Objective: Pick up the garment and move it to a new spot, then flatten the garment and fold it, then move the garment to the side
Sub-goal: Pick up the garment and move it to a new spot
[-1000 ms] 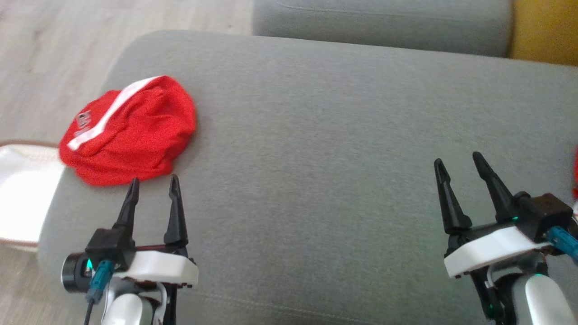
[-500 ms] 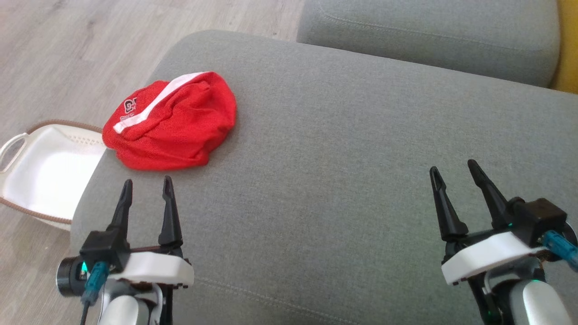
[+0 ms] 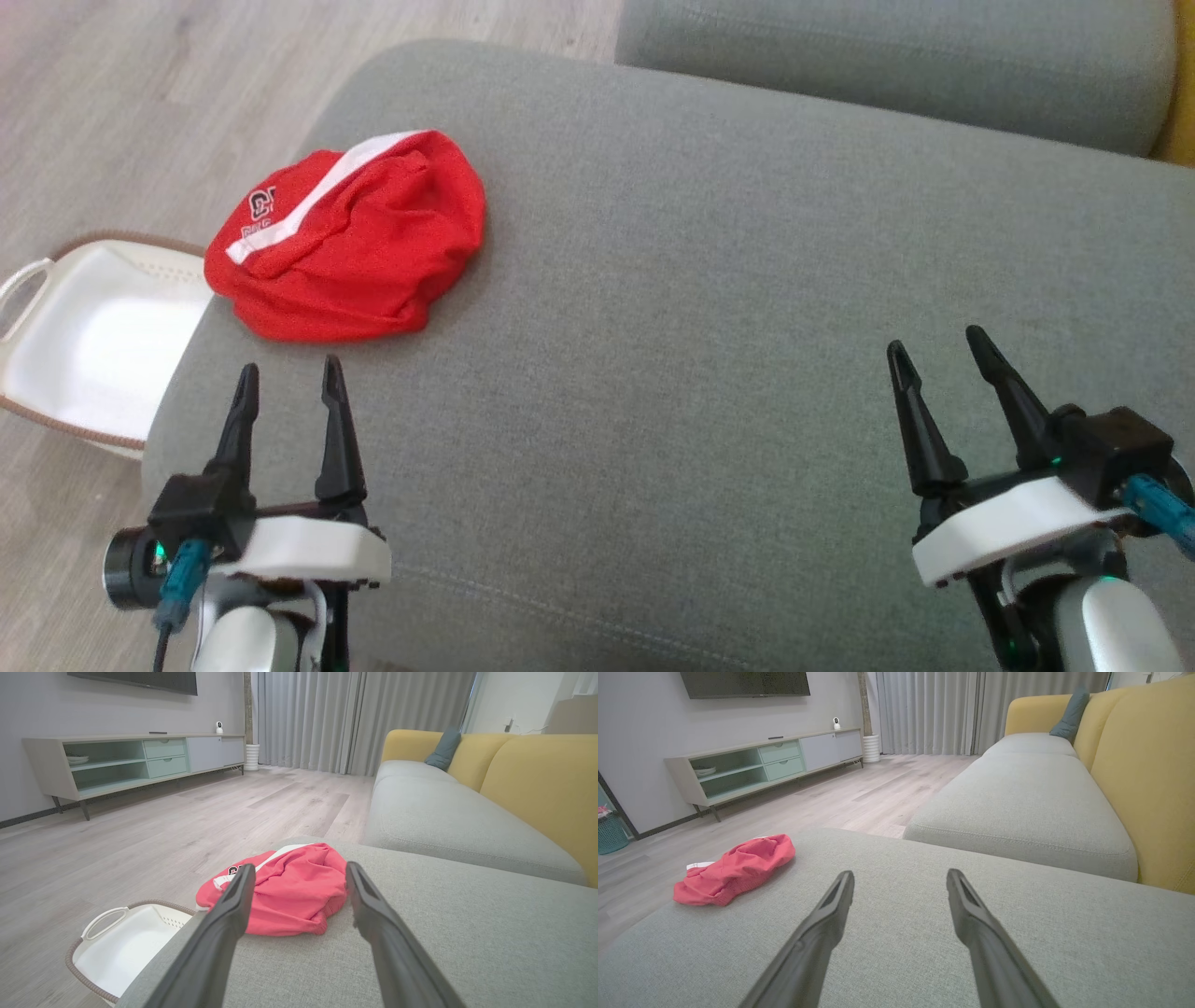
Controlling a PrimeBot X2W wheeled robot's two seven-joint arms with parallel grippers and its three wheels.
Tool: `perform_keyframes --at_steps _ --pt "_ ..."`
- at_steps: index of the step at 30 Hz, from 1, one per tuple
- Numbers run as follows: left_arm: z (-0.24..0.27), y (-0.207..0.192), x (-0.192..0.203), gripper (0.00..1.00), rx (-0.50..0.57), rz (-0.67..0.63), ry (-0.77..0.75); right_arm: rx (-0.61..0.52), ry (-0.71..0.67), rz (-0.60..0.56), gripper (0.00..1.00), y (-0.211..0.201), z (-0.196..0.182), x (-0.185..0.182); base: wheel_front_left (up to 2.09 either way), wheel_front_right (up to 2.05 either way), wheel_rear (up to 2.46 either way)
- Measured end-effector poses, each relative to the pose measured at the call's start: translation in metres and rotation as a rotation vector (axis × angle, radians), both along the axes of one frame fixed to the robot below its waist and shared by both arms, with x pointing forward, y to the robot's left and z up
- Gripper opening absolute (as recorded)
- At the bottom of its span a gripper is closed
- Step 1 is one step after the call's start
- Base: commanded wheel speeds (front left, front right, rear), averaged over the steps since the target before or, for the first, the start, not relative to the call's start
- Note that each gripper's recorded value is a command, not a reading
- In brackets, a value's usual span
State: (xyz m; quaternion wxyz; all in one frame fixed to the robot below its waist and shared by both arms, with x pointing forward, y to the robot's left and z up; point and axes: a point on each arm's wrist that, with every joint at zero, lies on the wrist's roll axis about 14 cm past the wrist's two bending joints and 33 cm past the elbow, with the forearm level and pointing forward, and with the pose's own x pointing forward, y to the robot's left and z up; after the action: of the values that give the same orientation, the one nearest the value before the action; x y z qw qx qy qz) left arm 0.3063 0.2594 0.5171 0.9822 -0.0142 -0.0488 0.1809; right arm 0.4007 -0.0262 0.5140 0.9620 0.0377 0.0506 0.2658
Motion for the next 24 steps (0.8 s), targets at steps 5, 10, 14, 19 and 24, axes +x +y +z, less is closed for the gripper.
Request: perform_keyframes --at_steps 5,10,14,19,24 --pt "-0.005 -0.002 0.012 1.0 -0.008 -0.001 0.019 -0.01 0.024 0.004 1.0 -0.002 -0.009 0.007 0.0 0.0 0.0" --pt "0.001 -0.002 0.049 1.0 -0.003 -0.024 0.0 -0.025 0.039 0.007 1.0 -0.005 -0.016 0.024 0.0 0.0 0.0" --pt "-0.004 0.0 0.087 1.0 -0.03 -0.05 0.002 -0.045 0.044 0.008 1.0 -0.009 -0.024 0.042 0.0 0.0 0.0" --pt "-0.054 0.005 0.13 1.0 -0.092 -0.059 0.134 -0.057 0.076 0.019 1.0 -0.01 -0.044 0.06 0.0 0.0 0.0" --pt "-0.097 0.012 0.157 1.0 -0.115 -0.056 0.266 -0.074 0.122 0.027 1.0 -0.012 -0.066 0.07 0.0 0.0 0.0"
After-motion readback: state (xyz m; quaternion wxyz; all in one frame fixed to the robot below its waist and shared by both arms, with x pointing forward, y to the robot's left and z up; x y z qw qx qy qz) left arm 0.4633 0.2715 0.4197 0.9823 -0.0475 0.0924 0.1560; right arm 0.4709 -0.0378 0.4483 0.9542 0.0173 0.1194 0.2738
